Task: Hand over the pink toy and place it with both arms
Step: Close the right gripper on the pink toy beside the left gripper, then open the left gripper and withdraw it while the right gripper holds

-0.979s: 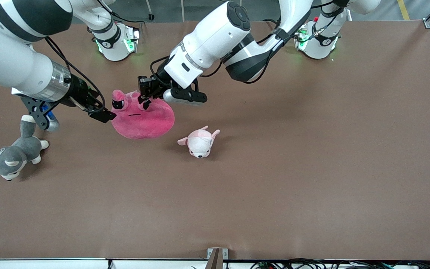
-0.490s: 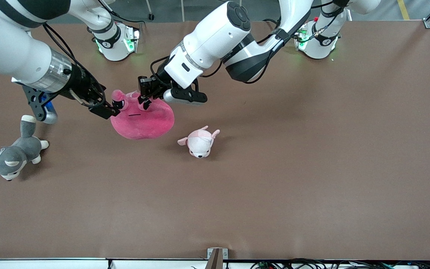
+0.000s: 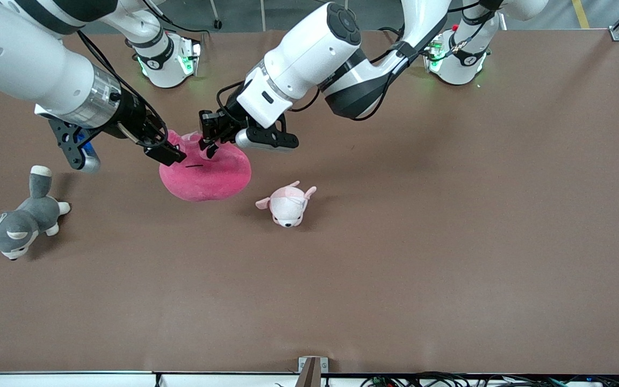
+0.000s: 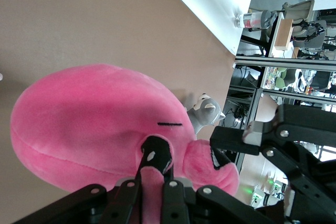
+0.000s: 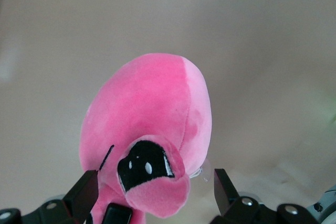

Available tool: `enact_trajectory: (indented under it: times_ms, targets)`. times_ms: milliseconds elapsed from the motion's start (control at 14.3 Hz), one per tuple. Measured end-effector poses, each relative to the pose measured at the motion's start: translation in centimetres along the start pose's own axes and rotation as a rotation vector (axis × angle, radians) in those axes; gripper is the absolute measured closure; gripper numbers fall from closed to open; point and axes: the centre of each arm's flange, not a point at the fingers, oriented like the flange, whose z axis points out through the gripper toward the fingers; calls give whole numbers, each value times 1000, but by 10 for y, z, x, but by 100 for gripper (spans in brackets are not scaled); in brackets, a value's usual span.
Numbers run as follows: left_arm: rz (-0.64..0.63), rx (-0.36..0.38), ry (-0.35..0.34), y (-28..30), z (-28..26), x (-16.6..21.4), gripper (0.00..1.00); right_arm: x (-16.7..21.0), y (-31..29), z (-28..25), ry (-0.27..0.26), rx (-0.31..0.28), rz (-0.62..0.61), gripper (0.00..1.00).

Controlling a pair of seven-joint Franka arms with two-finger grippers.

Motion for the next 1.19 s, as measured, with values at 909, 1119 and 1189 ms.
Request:
enact_trajectory:
  times_ms: [909, 1119, 1189]
  targets:
    - [-1, -6, 5, -1, 2, 1, 85, 7, 2, -1, 1, -1, 10, 86]
    - [12, -35, 18, 4, -2, -1, 56, 13, 4, -2, 2, 1, -21, 86]
    - [16, -43, 21, 8, -5, -3, 45, 18, 5, -4, 2, 3, -42, 86]
